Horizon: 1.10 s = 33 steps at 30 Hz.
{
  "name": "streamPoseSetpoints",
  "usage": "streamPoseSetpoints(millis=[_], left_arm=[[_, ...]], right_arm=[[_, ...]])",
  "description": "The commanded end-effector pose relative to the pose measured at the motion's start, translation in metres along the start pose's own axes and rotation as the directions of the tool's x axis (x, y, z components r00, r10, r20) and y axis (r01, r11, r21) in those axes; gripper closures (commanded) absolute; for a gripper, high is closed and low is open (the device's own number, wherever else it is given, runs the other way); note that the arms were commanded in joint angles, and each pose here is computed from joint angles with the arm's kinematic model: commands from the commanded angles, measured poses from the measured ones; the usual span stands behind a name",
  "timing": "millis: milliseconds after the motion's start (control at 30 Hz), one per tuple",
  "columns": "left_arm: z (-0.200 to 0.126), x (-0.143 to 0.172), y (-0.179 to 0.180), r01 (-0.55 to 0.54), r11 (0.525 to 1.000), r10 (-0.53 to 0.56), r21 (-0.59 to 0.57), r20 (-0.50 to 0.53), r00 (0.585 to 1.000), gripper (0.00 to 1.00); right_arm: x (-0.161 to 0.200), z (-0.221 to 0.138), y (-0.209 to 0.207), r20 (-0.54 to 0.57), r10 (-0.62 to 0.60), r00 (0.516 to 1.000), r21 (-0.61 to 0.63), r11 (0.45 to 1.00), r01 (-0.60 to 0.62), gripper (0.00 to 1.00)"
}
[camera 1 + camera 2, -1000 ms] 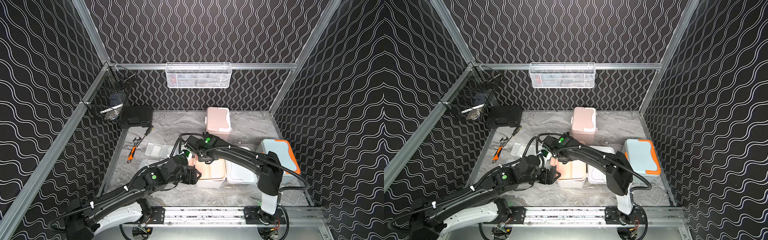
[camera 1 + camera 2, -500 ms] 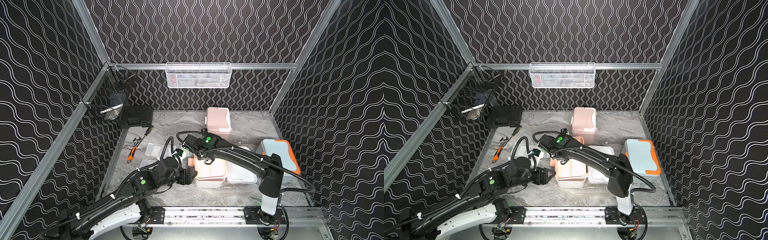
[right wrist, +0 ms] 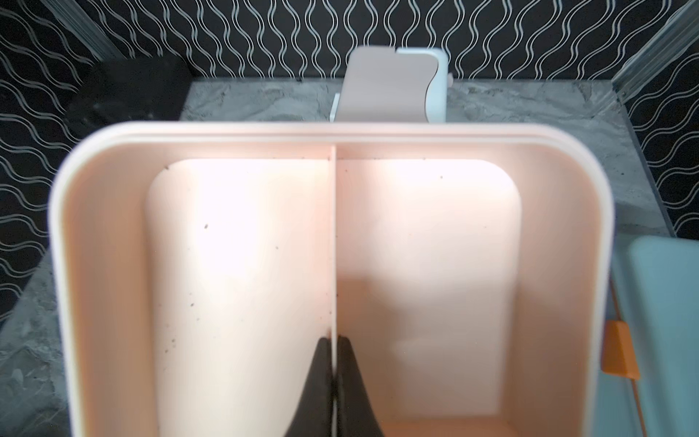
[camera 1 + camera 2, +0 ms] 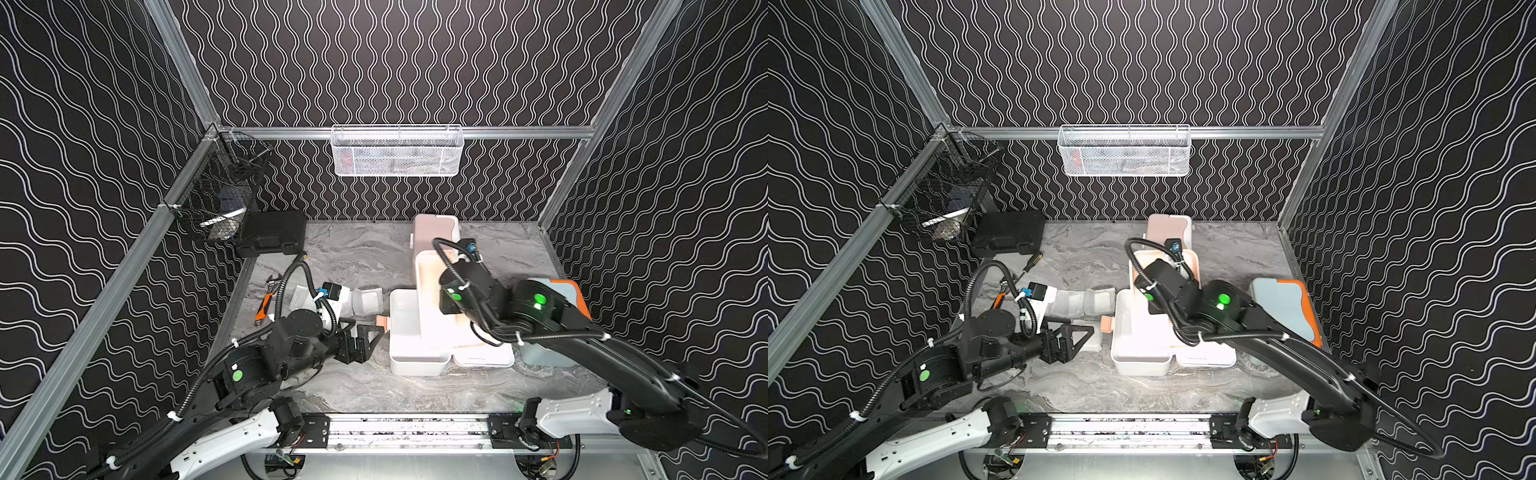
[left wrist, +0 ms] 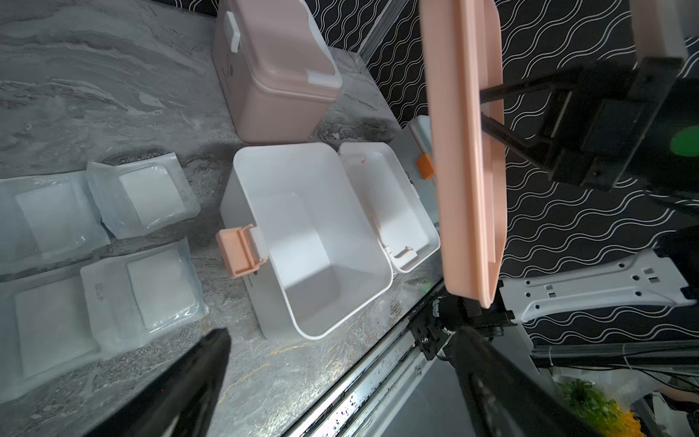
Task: Open first aid kits and take out gauze
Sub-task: Pick up the compartment layer from the first aid kit, then place the compartment layer in the first aid kit.
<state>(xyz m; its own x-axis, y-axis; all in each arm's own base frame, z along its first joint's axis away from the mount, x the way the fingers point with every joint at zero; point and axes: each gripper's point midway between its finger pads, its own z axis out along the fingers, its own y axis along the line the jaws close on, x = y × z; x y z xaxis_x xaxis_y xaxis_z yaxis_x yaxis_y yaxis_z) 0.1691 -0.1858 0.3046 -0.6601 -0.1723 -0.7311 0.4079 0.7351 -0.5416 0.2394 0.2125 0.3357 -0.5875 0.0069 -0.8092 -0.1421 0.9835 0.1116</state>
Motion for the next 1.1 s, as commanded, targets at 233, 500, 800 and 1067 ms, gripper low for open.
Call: streamPoseSetpoints(millis=[233,500,800,1067], left_arm=[[-0.034,-0.035,-0.013,-0.127,0.992,0.127,-0.005,0.101,0.987,0.01],[-0.013,-0.036,-0.021,-0.147,0.989,0.146,0.007,0.073,0.987,0.01],[0.033,-0.015,-0.008,-0.118,0.991,0.115,-0.069,-0.053,0.992,0.01],[0.066,0.014,0.019,-0.088,0.988,0.066,-0.131,-0.167,0.984,0.01]], right_arm=[[-0.030,-0.063,-0.076,0.277,0.106,0.955,0.001,0.994,-0.110,1.00],[-0.026,-0.077,-0.105,0.333,0.142,0.932,0.019,0.987,-0.157,1.00],[-0.019,-0.056,-0.081,0.270,0.079,0.959,0.027,0.996,-0.090,1.00],[-0.002,-0.019,-0.035,0.135,0.019,0.991,-0.014,1.000,-0.017,1.00]])
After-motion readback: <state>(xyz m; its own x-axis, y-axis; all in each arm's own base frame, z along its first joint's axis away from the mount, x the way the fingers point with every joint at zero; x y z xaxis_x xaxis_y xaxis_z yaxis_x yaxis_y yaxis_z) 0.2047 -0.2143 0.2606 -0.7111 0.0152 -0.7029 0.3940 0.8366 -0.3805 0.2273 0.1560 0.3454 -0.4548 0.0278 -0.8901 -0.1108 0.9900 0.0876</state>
